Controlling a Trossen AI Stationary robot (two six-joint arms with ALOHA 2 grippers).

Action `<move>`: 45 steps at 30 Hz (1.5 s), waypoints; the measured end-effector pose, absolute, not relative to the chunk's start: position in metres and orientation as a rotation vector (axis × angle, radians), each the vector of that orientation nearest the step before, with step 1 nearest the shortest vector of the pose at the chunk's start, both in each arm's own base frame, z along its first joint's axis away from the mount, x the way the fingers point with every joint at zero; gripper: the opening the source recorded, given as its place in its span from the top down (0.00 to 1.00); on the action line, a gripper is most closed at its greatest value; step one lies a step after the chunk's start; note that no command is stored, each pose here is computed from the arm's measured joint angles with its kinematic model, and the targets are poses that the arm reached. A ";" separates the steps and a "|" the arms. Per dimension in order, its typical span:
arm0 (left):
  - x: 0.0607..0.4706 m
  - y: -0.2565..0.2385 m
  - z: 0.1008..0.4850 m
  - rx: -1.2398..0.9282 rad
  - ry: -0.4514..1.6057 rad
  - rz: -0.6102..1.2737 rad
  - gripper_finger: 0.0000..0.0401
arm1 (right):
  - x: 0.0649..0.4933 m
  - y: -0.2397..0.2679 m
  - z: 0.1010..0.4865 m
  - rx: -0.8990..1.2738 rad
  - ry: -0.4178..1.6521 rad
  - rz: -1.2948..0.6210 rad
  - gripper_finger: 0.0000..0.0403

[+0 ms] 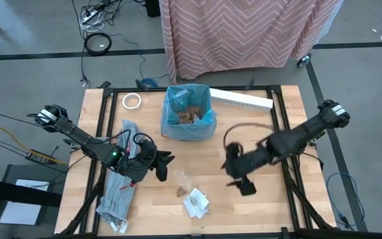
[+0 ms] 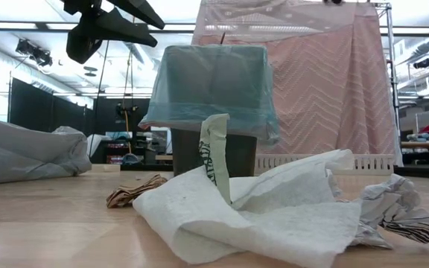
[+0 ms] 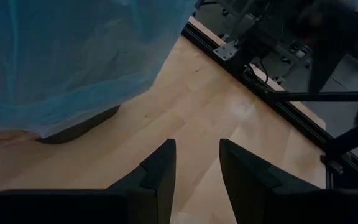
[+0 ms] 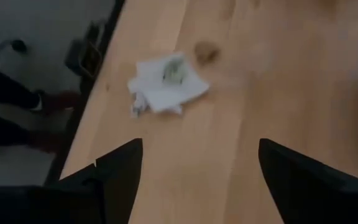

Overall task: Place trash/remove bag and relplace
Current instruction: Put the white table napkin into the trash bin

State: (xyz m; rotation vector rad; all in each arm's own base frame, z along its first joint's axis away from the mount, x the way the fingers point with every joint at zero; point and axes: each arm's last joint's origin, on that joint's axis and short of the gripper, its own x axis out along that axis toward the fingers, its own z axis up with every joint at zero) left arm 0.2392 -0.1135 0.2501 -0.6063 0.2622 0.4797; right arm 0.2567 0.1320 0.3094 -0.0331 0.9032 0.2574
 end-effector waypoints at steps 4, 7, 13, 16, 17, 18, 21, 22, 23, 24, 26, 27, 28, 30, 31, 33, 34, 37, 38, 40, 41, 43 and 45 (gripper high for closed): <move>0.239 -0.114 0.250 -0.610 0.266 0.474 0.67 | 0.268 0.146 0.266 0.083 0.967 0.224 0.23; 0.239 -0.115 0.250 -0.620 0.284 0.451 0.67 | 0.280 0.158 0.234 0.183 0.964 0.235 0.23; 0.240 -0.116 0.249 -0.631 0.306 0.423 0.67 | 0.299 0.186 0.191 0.293 0.895 0.327 0.23; 0.240 -0.116 0.249 -0.631 0.308 0.421 0.67 | 0.307 0.193 0.179 0.309 0.872 0.338 0.24; 0.240 -0.116 0.249 -0.631 0.308 0.421 0.67 | 0.309 0.194 0.175 0.310 0.867 0.337 0.24; 0.240 -0.116 0.249 -0.632 0.308 0.421 0.67 | 0.311 0.195 0.171 0.313 0.862 0.331 0.24; 0.240 -0.116 0.249 -0.632 0.307 0.421 0.67 | 0.317 0.193 0.158 0.336 0.876 0.283 0.25; 0.240 -0.116 0.249 -0.632 0.308 0.421 0.67 | 0.319 0.191 0.153 0.344 0.886 0.259 0.25; 0.240 -0.116 0.249 -0.632 0.308 0.421 0.67 | 0.320 0.190 0.148 0.347 0.894 0.235 0.26; 0.240 -0.116 0.249 -0.633 0.308 0.419 0.67 | 0.322 0.189 0.144 0.354 0.900 0.215 0.26; 0.240 -0.116 0.249 -0.633 0.309 0.418 0.67 | 0.325 0.185 0.138 0.366 0.911 0.186 0.26; 0.240 -0.116 0.249 -0.633 0.310 0.419 0.67 | 0.326 0.184 0.136 0.375 0.914 0.175 0.26; 0.240 -0.116 0.249 -0.632 0.310 0.418 0.67 | 0.328 0.182 0.134 0.390 0.914 0.164 0.26; 0.240 -0.116 0.249 -0.625 0.311 0.417 0.67 | 0.330 0.179 0.130 0.410 0.921 0.143 0.27; 0.240 -0.116 0.249 -0.616 0.312 0.415 0.67 | 0.331 0.178 0.130 0.417 0.922 0.136 0.28; 0.240 -0.116 0.249 -0.609 0.314 0.414 0.67 | 0.332 0.176 0.130 0.421 0.916 0.130 0.33; 0.240 -0.116 0.249 -0.607 0.315 0.414 0.67 | 0.332 0.176 0.130 0.420 0.913 0.124 0.37; 0.239 -0.116 0.249 -0.605 0.316 0.414 0.67 | 0.334 0.173 0.134 0.422 0.883 0.108 0.49; 0.240 -0.116 0.249 -0.601 0.316 0.413 0.67 | 0.334 0.173 0.136 0.420 0.875 0.109 0.53; 0.240 -0.116 0.249 -0.583 0.319 0.410 0.67 | 0.338 0.170 0.139 0.428 0.848 0.117 0.59; 0.239 -0.116 0.249 -0.580 0.320 0.410 0.67 | 0.339 0.169 0.140 0.434 0.841 0.117 0.61; 0.240 -0.116 0.249 -0.579 0.320 0.409 0.67 | 0.341 0.165 0.140 0.453 0.839 0.106 0.63; 0.239 -0.116 0.249 -0.578 0.321 0.409 0.67 | 0.342 0.163 0.140 0.468 0.840 0.097 0.66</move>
